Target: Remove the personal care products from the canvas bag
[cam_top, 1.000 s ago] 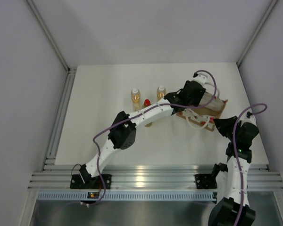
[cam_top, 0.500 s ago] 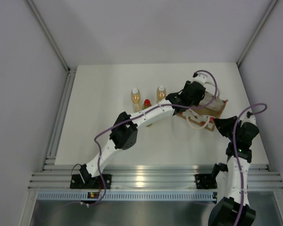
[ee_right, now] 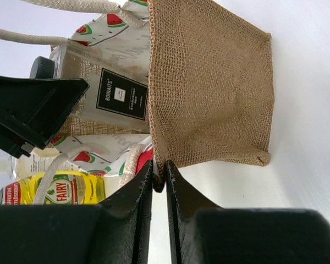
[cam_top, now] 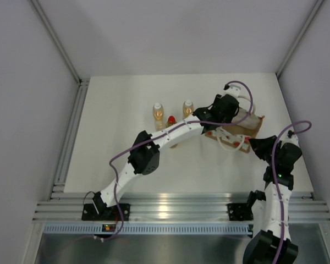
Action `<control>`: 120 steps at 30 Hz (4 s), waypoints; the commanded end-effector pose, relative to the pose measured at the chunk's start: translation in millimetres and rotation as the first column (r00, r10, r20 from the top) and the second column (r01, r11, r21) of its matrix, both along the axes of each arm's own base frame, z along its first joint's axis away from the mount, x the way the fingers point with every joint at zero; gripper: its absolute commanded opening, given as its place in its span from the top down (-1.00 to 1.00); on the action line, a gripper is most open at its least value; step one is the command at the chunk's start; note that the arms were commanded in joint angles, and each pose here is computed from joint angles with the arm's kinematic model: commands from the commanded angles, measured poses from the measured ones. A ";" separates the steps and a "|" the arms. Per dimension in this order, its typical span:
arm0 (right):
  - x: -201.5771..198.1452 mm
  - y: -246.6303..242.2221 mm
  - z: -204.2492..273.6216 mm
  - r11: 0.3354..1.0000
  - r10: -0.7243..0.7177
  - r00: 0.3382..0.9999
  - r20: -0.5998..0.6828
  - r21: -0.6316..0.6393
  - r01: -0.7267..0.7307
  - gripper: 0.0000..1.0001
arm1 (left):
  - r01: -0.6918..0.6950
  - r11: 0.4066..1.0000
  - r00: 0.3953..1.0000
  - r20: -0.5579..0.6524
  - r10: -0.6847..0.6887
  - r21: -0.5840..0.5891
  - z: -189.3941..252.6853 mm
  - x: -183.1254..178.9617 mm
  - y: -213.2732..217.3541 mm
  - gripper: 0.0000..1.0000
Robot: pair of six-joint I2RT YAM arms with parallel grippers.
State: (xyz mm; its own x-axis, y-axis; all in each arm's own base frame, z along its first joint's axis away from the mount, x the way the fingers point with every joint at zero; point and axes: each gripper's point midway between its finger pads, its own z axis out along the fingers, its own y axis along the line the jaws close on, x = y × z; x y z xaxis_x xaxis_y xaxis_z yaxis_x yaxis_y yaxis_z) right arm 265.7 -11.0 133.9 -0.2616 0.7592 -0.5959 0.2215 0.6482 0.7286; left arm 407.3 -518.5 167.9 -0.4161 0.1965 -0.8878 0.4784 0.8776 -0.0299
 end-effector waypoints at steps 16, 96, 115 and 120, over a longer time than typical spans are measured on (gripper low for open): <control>-3.9 -8.5 -17.0 0.995 -0.070 0.996 -0.062 0.060 0.074 -0.30 | 0.041 0.956 0.972 0.232 0.029 -0.290 180.4 3.5 11.9 1.00; -31.9 58.3 202.3 0.911 0.311 0.935 0.170 -0.333 -0.242 -0.99 | -0.646 0.709 0.726 0.060 0.685 -0.282 128.1 -96.2 399.8 1.00; -69.6 69.1 209.5 0.854 0.355 0.916 0.185 -0.462 -0.237 -0.99 | -0.521 0.817 0.842 0.006 0.539 -0.248 30.3 -134.1 356.4 1.00; -69.1 69.5 203.4 0.855 0.355 0.918 0.176 -0.458 -0.243 -0.99 | -0.526 0.809 0.837 0.011 0.548 -0.262 23.9 -139.8 349.8 1.00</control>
State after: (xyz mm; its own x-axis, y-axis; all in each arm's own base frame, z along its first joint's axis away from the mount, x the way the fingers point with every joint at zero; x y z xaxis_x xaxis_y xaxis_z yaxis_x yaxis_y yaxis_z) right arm 200.1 58.0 343.8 -0.2228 0.3480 -0.9106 -0.1821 0.9028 0.3896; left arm 248.8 -160.4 155.0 -0.4675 -0.0959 -0.8788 0.0025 0.9939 -0.1098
